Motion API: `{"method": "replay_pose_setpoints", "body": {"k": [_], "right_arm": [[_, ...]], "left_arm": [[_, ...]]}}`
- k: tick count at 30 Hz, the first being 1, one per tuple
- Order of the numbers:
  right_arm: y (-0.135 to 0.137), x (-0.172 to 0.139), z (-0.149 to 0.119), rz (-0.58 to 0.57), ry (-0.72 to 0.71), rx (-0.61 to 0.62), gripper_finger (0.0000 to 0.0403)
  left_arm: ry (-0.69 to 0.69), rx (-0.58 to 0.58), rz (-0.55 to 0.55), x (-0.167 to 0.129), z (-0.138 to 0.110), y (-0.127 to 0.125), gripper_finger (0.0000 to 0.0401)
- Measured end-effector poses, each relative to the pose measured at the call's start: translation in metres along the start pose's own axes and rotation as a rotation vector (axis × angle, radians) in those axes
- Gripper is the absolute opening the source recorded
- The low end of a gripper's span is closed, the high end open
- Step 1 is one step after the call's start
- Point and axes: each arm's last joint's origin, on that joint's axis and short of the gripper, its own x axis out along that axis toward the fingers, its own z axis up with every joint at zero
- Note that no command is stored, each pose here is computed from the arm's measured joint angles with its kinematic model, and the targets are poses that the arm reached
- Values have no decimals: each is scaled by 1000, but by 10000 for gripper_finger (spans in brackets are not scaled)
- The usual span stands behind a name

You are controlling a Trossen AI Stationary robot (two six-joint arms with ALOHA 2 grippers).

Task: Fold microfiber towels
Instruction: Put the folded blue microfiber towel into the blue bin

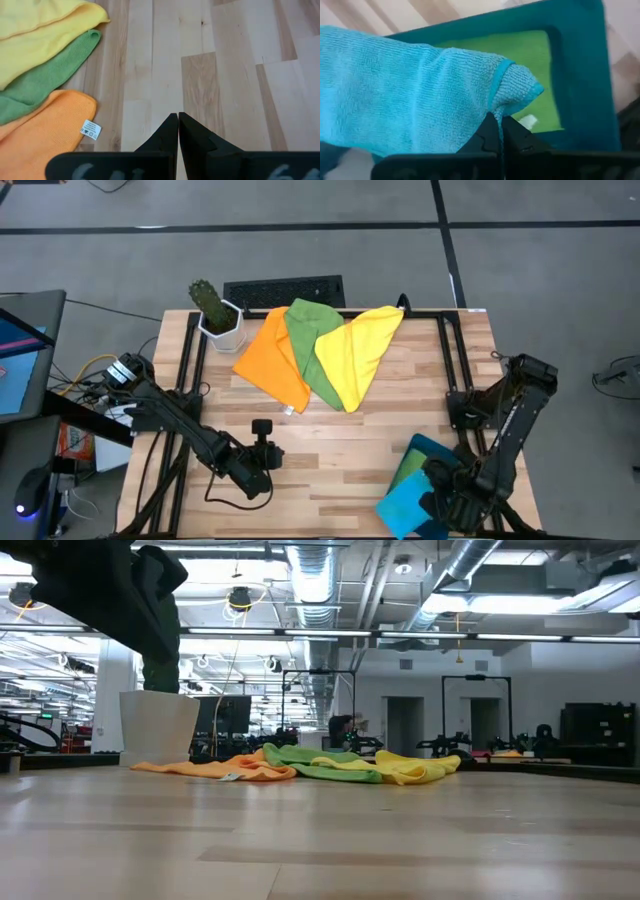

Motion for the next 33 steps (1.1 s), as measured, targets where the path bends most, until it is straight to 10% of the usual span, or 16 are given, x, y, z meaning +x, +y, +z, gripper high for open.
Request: {"method": "replay_pose_setpoints", "body": {"k": [33], "right_arm": [[-17,44,14,-146,29,-228,65]], "left_arm": [[0,3,1,0,0,0,6]]}}
